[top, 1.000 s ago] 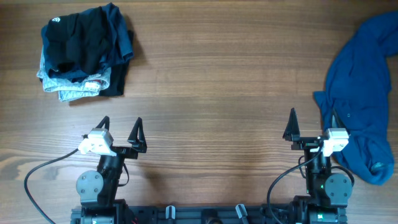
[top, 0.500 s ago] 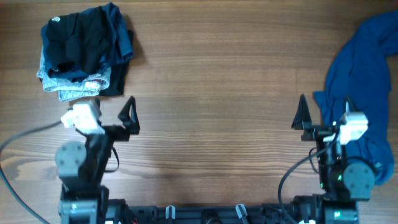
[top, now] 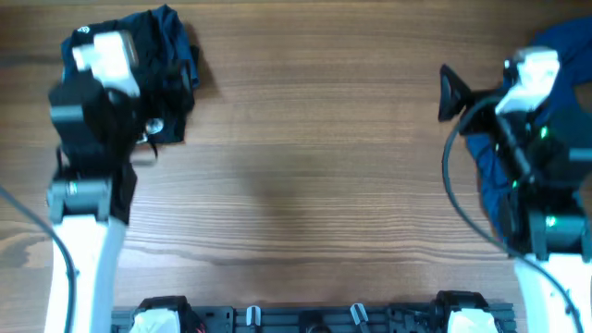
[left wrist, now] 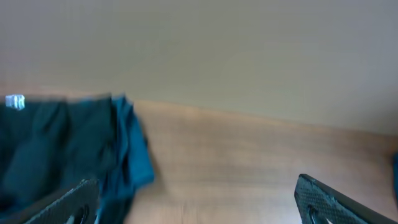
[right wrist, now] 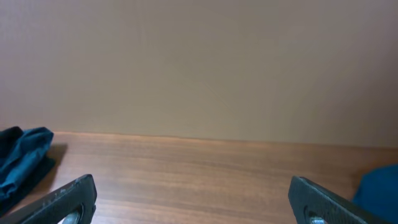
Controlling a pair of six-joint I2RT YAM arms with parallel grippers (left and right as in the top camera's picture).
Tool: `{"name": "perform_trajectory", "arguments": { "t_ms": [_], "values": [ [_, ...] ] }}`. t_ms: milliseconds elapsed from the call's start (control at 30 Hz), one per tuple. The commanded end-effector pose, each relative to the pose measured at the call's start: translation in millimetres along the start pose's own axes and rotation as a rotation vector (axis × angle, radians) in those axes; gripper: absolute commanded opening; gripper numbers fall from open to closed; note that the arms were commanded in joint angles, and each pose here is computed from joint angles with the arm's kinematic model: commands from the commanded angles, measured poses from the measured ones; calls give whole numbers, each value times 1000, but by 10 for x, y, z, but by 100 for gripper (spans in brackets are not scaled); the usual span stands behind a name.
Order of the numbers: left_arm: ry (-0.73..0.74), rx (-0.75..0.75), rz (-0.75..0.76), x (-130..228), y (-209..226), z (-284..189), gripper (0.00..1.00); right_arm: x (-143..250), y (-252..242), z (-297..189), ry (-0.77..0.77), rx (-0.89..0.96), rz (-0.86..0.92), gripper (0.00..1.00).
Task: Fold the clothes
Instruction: 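Reach the right gripper to the blue shirt and grasp it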
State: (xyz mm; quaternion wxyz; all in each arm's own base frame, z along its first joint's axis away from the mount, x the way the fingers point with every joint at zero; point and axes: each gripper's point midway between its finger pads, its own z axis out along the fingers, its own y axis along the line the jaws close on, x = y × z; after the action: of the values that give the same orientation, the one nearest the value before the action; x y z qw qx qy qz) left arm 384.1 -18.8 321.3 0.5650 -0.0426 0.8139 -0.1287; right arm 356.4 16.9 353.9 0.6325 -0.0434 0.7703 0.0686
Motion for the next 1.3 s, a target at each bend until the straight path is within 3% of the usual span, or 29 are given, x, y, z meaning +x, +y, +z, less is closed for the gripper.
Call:
{"name": "perform_trajectory", "arguments": {
  "t_ms": [0, 233, 367, 433, 633, 767, 967, 1267],
  "values": [
    [-82, 16, 101, -659, -111, 222, 100, -178, 47, 93, 2, -43, -55, 100],
    [-226, -6, 193, -1566, -203, 388, 100, -245, 26, 152, 10, -39, -84, 100],
    [-182, -42, 184, -1696, -175, 394, 100, -185, 26, 155, 40, -41, -72, 100],
    [-105, -50, 170, -1569, -156, 379, 100, -166, 31, 130, 78, -41, -60, 100],
    [232, 21, 132, -725, -340, 358, 100, -386, 58, 24, 162, -45, -39, 100],
    [412, 57, 125, -254, -494, 338, 100, -242, 18, 42, 337, -32, -9, 100],
    [553, 125, 110, 124, -667, 393, 100, 351, -80, 210, 590, -54, -104, 100],
    [685, 225, 48, 495, -781, 628, 100, 512, -168, 433, 630, -26, -64, 100]
  ]
}}
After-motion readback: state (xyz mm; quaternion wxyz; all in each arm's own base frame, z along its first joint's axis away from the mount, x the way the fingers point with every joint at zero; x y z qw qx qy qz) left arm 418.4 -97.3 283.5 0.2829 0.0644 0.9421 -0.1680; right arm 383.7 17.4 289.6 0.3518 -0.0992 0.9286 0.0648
